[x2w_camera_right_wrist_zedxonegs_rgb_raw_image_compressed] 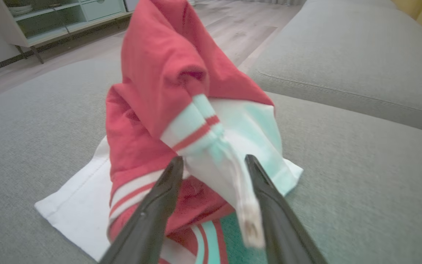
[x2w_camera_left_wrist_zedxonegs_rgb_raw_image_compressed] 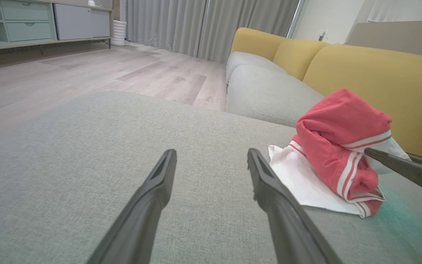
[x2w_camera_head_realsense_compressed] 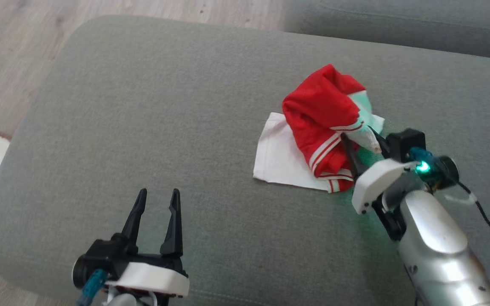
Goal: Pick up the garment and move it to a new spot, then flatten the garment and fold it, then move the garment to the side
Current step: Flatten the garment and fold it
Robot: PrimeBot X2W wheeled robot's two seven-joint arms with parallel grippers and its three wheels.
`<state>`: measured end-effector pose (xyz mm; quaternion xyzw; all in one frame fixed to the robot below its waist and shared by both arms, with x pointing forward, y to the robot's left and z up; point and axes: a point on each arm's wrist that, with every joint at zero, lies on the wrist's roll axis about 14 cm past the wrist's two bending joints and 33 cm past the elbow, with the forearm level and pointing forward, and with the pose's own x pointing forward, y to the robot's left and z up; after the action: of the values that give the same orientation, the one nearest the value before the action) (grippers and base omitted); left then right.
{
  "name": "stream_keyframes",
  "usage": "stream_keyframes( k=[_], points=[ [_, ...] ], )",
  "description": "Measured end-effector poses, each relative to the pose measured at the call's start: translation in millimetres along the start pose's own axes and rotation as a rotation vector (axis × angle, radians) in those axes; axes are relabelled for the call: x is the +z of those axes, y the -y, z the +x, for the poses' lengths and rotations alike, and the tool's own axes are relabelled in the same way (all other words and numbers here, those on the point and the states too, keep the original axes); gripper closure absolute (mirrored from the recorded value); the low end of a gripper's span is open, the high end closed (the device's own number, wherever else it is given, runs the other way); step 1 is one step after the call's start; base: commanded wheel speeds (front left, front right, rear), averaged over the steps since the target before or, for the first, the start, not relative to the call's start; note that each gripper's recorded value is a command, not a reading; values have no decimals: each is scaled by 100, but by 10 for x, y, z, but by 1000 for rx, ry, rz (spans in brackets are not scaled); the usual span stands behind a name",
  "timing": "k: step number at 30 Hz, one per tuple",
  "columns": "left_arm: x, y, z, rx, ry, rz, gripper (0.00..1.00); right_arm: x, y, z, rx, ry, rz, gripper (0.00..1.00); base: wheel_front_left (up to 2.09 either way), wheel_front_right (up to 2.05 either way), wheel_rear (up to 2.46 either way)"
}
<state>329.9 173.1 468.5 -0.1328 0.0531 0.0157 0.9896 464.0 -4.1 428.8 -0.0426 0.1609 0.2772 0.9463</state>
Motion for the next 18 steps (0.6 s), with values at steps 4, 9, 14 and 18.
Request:
stream_keyframes(
  k=[4,9,14,18],
  points=[
    [19,-47,-5,15,6,3,0,230,-110,91,36,61,-10,100,0,0,0],
    [69,-30,-40,9,26,4,0,659,-350,29,100,181,-5,100,0,0,0],
    [141,25,-82,-11,54,4,0,1204,-645,-138,181,321,3,100,0,0,0],
    [162,55,-153,-20,68,1,0,1757,-891,-342,257,450,2,100,0,0,0]
  ],
)
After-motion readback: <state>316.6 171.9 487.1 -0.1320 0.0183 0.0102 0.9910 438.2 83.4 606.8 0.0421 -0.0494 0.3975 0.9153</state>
